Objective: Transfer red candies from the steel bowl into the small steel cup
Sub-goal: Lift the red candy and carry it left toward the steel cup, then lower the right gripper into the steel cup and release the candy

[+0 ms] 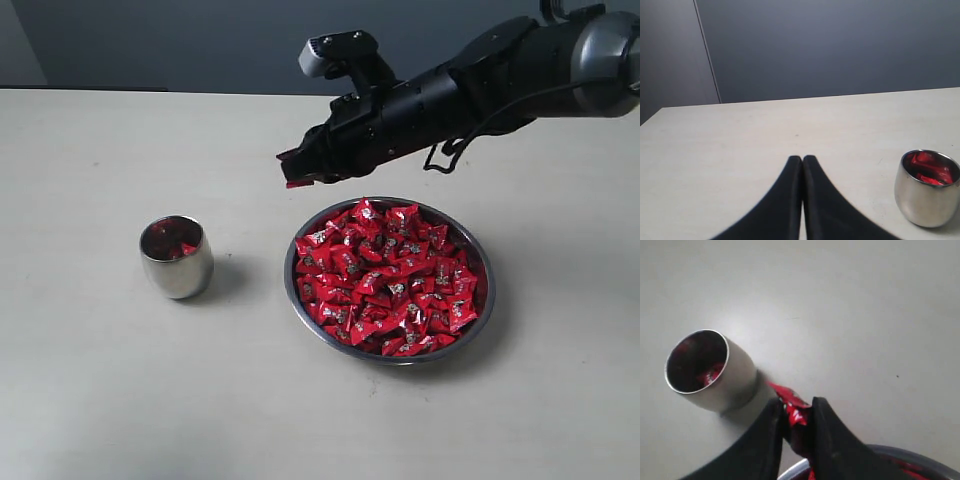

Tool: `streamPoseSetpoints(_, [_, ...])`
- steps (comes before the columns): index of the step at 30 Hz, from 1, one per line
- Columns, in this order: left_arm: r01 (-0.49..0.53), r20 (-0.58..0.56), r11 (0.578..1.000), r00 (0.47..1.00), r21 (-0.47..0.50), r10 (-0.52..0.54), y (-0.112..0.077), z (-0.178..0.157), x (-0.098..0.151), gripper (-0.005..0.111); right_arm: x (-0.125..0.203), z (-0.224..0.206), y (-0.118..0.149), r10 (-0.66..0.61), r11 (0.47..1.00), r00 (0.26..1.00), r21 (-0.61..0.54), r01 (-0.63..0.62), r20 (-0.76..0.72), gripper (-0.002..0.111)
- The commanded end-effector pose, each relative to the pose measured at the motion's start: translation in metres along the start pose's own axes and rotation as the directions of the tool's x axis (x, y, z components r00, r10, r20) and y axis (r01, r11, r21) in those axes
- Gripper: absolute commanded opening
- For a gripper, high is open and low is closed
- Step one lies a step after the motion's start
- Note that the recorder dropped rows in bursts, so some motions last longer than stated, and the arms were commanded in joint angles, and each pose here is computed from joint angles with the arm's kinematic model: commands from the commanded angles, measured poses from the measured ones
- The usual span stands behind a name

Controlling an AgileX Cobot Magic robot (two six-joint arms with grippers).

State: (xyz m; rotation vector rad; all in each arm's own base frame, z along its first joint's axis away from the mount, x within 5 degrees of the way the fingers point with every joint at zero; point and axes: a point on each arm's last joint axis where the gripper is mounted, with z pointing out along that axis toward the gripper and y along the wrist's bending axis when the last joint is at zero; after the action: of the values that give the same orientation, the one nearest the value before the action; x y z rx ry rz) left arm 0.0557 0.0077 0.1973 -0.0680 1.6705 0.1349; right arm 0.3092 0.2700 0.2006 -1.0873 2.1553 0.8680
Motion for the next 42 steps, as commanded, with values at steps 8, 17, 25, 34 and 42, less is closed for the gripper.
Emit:
streamPoseSetpoints(8, [0.000, 0.006, 1.000, 1.000, -0.001, 0.000, 0.000, 0.000, 0.001, 0.000, -0.017, 0.038, 0.035, -0.111, 0.987, 0.994, -0.115, 0.111, 0.011, 0.007])
streamPoseSetpoints(17, [0.000, 0.006, 1.000, 1.000, -0.001, 0.000, 0.000, 0.000, 0.001, 0.000, -0.024, 0.064, 0.057, -0.120, 0.975, 0.993, -0.189, 0.118, 0.004, 0.007])
streamPoseSetpoints(25, [0.000, 0.006, 1.000, 1.000, -0.001, 0.000, 0.000, 0.000, 0.001, 0.000, -0.021, 0.079, 0.071, -0.146, 0.966, 0.989, -0.219, 0.139, -0.017, 0.007])
streamPoseSetpoints(34, [0.000, 0.007, 1.000, 1.000, -0.001, 0.000, 0.000, 0.000, 0.001, 0.000, -0.011, 0.096, 0.069, -0.107, 0.964, 0.992, -0.249, 0.088, -0.064, 0.007])
streamPoseSetpoints(42, [0.000, 0.007, 1.000, 1.000, -0.001, 0.000, 0.000, 0.000, 0.001, 0.000, -0.011, 0.096, 0.068, -0.105, 0.965, 0.992, -0.248, 0.087, -0.063, 0.007])
